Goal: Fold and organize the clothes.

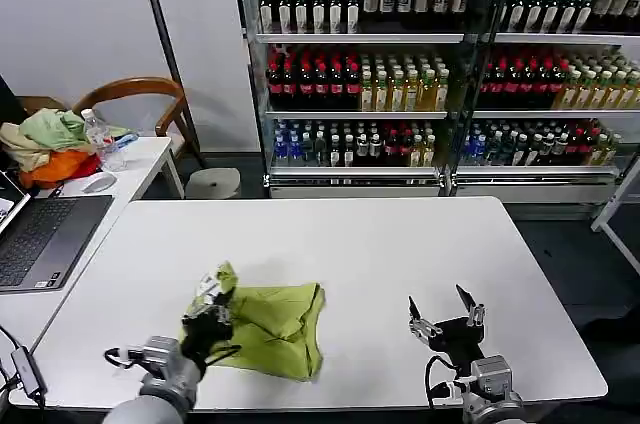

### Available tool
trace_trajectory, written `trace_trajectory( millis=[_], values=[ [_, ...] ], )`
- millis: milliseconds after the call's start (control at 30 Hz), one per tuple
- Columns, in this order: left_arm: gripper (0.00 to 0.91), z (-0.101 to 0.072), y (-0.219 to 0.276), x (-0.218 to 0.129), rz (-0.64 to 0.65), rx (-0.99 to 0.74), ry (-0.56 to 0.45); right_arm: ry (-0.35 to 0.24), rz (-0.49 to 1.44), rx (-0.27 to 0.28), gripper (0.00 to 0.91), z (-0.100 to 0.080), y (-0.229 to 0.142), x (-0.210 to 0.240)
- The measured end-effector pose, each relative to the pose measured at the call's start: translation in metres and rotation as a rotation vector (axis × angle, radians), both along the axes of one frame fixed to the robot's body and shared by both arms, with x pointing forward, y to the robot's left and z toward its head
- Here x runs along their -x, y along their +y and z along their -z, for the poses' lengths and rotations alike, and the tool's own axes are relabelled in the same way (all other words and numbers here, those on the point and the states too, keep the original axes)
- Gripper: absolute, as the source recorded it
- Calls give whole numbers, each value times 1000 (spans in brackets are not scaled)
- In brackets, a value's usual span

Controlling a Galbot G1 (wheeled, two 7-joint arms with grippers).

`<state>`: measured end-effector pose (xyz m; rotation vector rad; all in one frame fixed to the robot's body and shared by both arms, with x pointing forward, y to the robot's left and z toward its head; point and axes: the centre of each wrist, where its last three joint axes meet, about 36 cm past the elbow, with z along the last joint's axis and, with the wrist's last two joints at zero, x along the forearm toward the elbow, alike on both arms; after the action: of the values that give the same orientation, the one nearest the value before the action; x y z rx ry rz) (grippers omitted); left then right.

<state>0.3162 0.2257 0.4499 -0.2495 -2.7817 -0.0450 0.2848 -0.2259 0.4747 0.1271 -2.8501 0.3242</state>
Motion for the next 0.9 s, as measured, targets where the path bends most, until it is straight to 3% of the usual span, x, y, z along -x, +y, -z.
trace_trajectory(
  millis=[367,400,433,900],
  values=[
    [50,12,-39,1,108,37,0,-8,13,1,907,-3,-2,0],
    [373,14,-41,1,113,34,2,-7,14,1,907,-3,-3,0],
    [907,16,-44,1,119,31,5,-7,14,1,907,-3,-3,0],
    [907,40,-70,-3,171,100,-23,-16,10,-3,907,-6,-1,1]
  ],
)
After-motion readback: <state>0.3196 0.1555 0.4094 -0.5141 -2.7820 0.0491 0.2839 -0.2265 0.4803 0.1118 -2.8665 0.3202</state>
